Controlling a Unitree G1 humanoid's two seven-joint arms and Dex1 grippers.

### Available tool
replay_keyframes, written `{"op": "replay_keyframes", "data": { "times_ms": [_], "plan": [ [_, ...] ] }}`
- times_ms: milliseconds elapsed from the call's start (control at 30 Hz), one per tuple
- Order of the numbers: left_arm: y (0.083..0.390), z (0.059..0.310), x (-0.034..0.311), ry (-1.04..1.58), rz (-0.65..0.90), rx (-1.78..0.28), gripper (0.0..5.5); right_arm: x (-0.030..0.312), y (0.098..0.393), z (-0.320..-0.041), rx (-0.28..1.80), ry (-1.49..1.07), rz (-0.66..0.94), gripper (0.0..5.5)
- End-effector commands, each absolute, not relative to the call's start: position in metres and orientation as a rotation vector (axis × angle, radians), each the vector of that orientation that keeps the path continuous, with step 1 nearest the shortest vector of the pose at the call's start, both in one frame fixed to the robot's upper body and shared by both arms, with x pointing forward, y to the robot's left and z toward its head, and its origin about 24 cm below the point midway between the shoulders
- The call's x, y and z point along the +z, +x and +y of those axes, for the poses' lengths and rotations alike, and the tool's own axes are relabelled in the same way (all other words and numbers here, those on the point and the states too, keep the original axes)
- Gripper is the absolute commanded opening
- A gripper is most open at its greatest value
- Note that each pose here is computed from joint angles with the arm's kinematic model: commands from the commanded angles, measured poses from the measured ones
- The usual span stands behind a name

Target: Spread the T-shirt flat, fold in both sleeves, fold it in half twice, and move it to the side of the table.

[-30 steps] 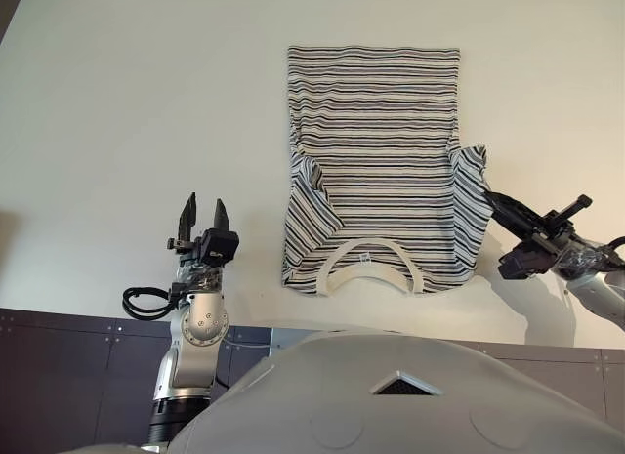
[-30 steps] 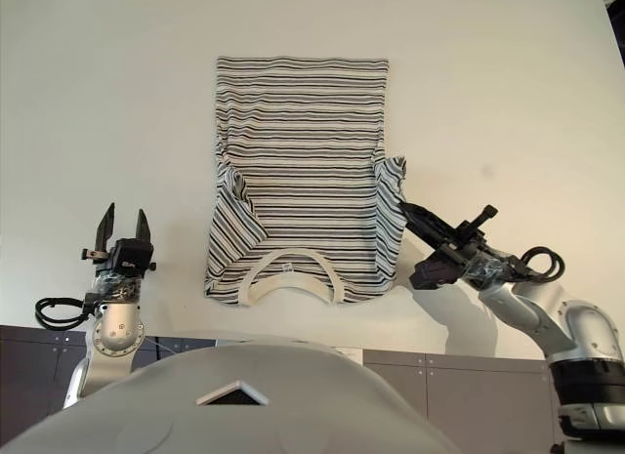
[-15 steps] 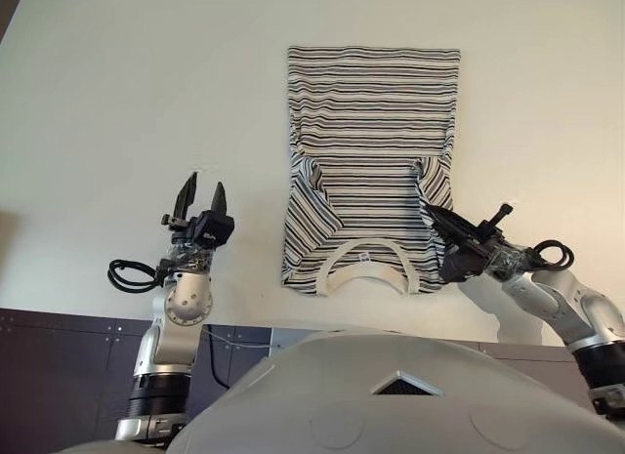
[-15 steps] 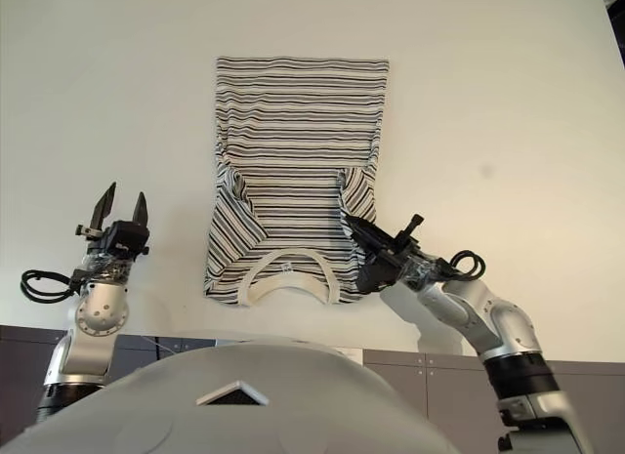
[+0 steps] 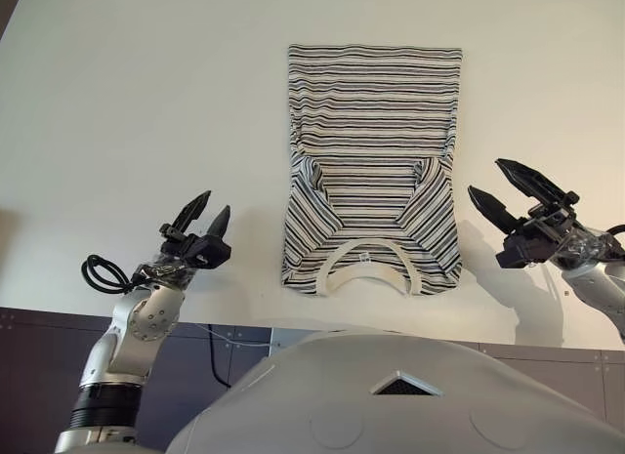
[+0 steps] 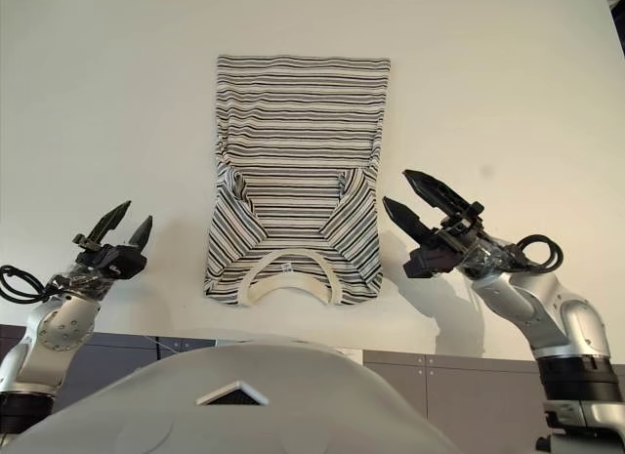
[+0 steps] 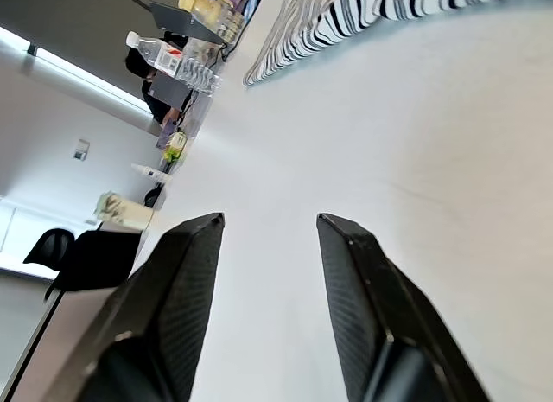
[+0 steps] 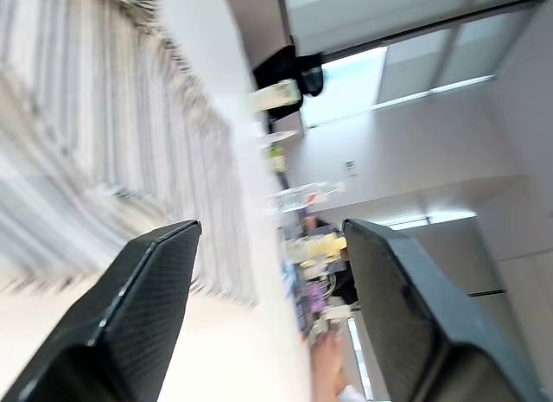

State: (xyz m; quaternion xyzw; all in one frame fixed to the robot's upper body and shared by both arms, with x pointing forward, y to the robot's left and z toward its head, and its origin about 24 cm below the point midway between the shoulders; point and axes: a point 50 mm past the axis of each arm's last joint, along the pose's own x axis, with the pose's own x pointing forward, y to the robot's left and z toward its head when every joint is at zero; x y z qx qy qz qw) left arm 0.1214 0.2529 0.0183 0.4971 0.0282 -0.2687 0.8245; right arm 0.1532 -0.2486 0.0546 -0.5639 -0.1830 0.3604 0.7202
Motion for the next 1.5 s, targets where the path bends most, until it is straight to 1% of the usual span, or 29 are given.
{"op": "replay_keyframes", "data": {
  "times_ms": [33,100,200,267,400,533,633,800,967,1067,1233,1333,1367,1500],
  "plan": [
    [0.106,0.248,0.017,1.063,0.116,-0.932,2.18,0.03,0.122,-0.279,1.204,-1.262,-0.102,3.01],
    [0.103,0.242,0.016,1.048,0.142,-1.058,2.53,0.028,0.118,-0.279,1.381,-1.249,-0.017,3.01],
    [0.104,0.239,0.016,1.071,0.157,-1.194,2.97,0.032,0.123,-0.265,1.49,-1.229,-0.034,3.01],
    [0.105,0.239,0.019,1.09,0.161,-1.287,2.97,0.036,0.128,-0.255,1.505,-1.208,-0.06,3.01],
    [0.105,0.233,0.025,1.096,0.136,-1.416,2.97,0.041,0.129,-0.251,1.558,-1.192,-0.059,3.01],
    [0.109,0.225,0.016,1.101,0.098,-1.493,2.97,0.038,0.13,-0.24,1.577,-1.172,-0.091,3.01],
    [0.116,0.225,0.01,1.137,0.068,-1.533,2.97,0.031,0.131,-0.232,1.553,-1.165,-0.109,3.01],
    [0.115,0.219,0.006,1.142,0.0,-1.59,2.97,0.025,0.129,-0.236,1.527,-1.173,-0.092,3.01],
    [0.099,0.218,0.0,1.128,-0.034,-1.702,2.97,0.027,0.133,-0.233,1.524,-1.177,-0.125,3.01],
    [0.104,0.218,0.0,1.155,-0.05,-1.691,2.97,0.027,0.135,-0.232,1.53,-1.179,-0.141,3.01],
    [0.11,0.219,-0.007,1.179,-0.061,-1.659,1.91,0.027,0.136,-0.232,1.54,-1.18,-0.158,1.93],
    [0.11,0.219,-0.007,1.172,-0.069,-1.657,1.39,0.027,0.134,-0.229,1.533,-1.162,-0.175,1.36],
    [0.111,0.219,-0.006,1.168,-0.071,-1.653,1.16,0.027,0.133,-0.228,1.53,-1.153,-0.183,1.08],
    [0.112,0.22,-0.002,1.137,-0.052,-1.617,0.71,0.029,0.128,-0.225,1.498,-1.122,-0.182,0.17]
  ]
}}
